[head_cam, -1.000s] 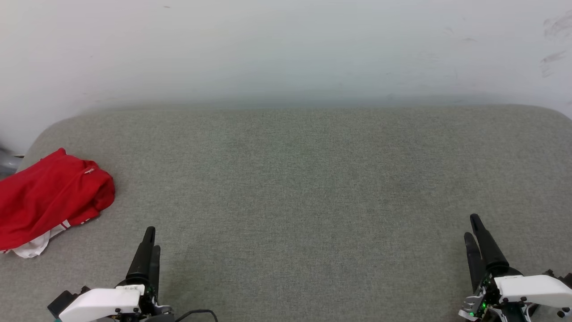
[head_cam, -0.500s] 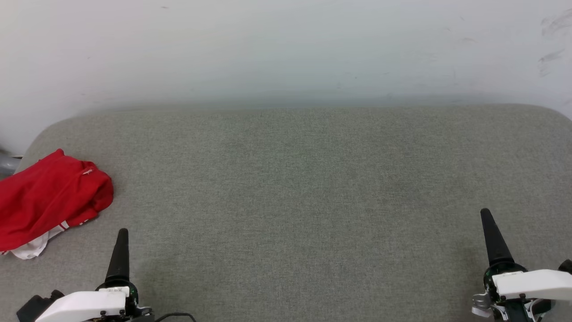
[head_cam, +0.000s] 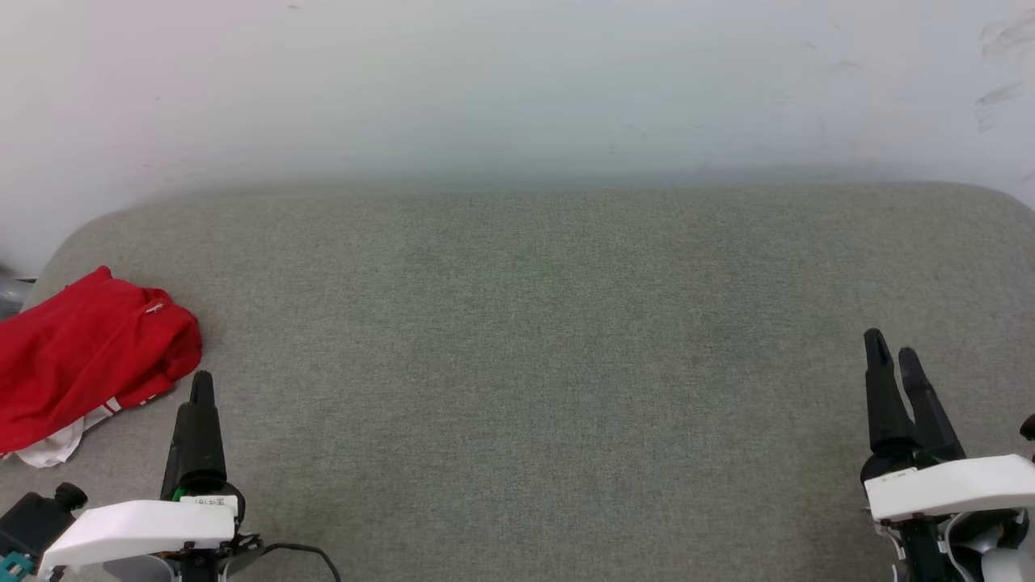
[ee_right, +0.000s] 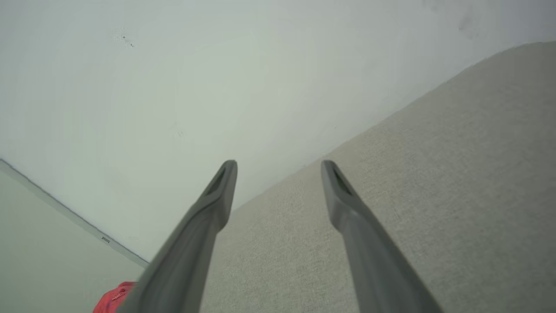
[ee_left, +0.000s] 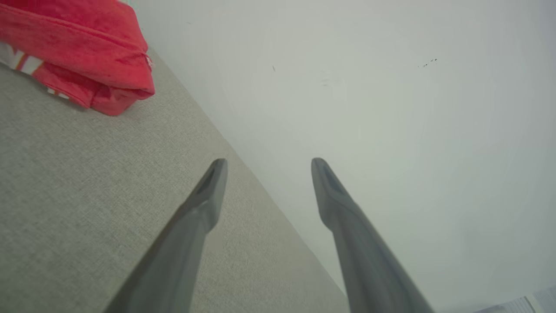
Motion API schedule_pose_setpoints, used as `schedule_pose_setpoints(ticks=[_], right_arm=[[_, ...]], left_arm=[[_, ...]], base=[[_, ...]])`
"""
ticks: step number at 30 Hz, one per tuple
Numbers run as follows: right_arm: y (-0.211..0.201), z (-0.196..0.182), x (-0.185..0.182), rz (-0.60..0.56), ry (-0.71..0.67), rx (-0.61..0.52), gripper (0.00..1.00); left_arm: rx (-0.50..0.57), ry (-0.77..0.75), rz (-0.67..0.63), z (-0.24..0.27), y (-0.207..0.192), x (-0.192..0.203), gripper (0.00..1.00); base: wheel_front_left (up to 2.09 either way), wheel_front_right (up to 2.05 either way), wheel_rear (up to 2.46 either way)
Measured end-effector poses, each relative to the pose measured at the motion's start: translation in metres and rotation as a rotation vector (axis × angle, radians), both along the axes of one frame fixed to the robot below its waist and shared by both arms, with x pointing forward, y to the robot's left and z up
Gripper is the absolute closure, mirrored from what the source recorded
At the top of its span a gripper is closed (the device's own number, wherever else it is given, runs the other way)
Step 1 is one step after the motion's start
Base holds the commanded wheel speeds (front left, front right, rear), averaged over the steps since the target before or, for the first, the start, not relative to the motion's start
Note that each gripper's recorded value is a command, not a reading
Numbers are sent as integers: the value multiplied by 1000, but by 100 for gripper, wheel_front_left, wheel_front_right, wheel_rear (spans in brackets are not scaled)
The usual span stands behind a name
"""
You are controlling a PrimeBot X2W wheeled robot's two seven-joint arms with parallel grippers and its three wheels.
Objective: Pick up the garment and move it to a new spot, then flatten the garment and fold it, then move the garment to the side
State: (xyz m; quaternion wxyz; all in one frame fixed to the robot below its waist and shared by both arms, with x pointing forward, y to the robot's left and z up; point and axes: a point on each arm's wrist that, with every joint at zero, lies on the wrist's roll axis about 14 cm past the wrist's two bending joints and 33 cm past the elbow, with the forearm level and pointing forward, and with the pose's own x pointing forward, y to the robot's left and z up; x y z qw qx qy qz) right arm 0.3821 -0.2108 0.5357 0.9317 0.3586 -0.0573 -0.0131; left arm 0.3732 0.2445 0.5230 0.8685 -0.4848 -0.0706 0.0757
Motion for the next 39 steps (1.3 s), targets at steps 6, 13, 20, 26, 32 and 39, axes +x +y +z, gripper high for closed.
schedule_pose_setpoints(ticks=[6, 13, 20, 26, 32, 39], right_arm=[[10, 14, 1, 16, -41, -152, 0], [20, 23, 1, 29, -72, -292, 0], [24, 31, 1, 26, -101, -417, 0], [28, 35, 1, 23, -118, -511, 0], [30, 34, 0, 22, -122, -589, 0], [36, 25, -1, 40, -106, -677, 0]], left_arm=[[109, -36, -25, 15, -11, 0, 0], [264, -68, -47, 31, -26, -1, 0], [441, -60, -77, 35, -47, -1, 0], [580, -66, -95, 39, -65, -1, 0], [679, -58, -108, 37, -77, -3, 0], [795, -62, -134, 35, -91, -4, 0]], base=[[0, 0, 0], [0, 0, 0], [0, 0, 0], [0, 0, 0], [0, 0, 0], [0, 0, 0]])
